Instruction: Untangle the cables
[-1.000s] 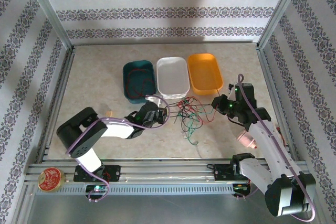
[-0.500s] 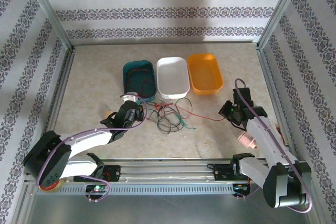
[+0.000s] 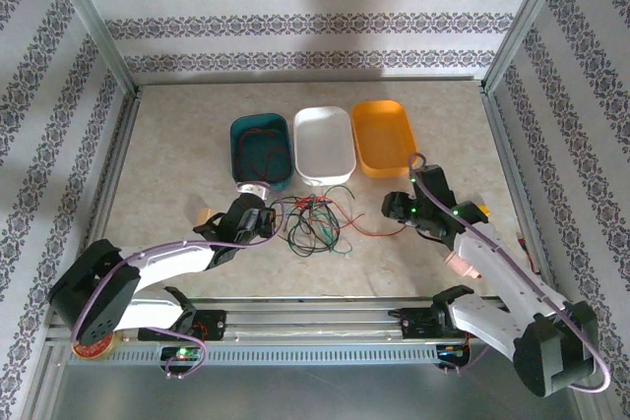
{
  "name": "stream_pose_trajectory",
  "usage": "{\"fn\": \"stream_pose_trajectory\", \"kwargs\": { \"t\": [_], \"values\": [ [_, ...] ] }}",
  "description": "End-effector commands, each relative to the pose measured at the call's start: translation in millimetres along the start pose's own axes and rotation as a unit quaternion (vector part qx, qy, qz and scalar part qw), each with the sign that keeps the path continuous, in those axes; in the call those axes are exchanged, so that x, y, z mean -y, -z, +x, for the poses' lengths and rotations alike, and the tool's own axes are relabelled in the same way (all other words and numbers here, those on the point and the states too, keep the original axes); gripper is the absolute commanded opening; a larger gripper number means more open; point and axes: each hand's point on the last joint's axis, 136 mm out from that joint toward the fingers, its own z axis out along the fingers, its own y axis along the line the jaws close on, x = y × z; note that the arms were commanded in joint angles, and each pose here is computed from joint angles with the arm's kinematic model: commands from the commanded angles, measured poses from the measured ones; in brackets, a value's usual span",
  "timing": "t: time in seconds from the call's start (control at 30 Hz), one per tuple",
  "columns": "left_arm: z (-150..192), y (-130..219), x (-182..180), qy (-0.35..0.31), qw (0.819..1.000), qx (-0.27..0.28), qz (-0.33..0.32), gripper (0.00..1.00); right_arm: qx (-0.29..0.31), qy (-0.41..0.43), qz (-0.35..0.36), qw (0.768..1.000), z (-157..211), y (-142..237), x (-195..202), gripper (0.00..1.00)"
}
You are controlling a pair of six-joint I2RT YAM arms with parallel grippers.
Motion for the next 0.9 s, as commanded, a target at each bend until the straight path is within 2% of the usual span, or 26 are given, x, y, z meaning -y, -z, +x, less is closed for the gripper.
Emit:
{"fn": "stream_pose_trajectory", "kwargs": {
  "t": [0.0, 0.13, 0.33, 0.5, 0.57, 0.63, 0.67, 0.87],
  "values": [
    [-13.4, -0.3, 21.7, -0.024, 0.999, 0.014, 0.035, 0.0, -0.011, 0.093, -0.063, 0.994, -1.3, -1.9, -48.8, 0.52],
    [-14.0, 0.2, 22.3, -0.028, 0.999, 0.014, 0.033, 0.0, -0.073, 0.134, -0.071, 0.986, 18.4, -31.0, -74.0, 0.51],
    [-14.3, 3.7, 21.9, -0.028, 0.999, 0.015, 0.031, 0.0, -0.141, 0.151, -0.029, 0.978, 30.3, -81.5, -71.8, 0.5],
    [-15.3, 6.4, 23.4, -0.031, 0.999, 0.015, 0.034, 0.0, -0.153, 0.158, 0.005, 0.975, 30.6, -115.9, -64.2, 0.48],
    [-14.1, 6.8, 23.4, -0.032, 0.999, 0.012, 0.035, 0.0, -0.151, 0.161, 0.014, 0.975, 27.6, -124.0, -63.5, 0.37],
    [-13.9, 7.6, 21.7, -0.029, 0.999, 0.012, 0.031, 0.0, -0.14, 0.161, 0.014, 0.977, 21.5, -127.2, -66.1, 0.07],
    [-13.5, 7.6, 19.2, -0.026, 0.999, 0.013, 0.025, 0.0, -0.136, 0.159, 0.017, 0.978, 19.4, -126.8, -65.4, 0.0],
    [-4.4, 10.5, -15.6, -0.001, 0.998, 0.014, -0.059, 0.0, -0.054, 0.128, 0.048, 0.989, -12.6, -91.4, -49.2, 0.0]
  ]
}}
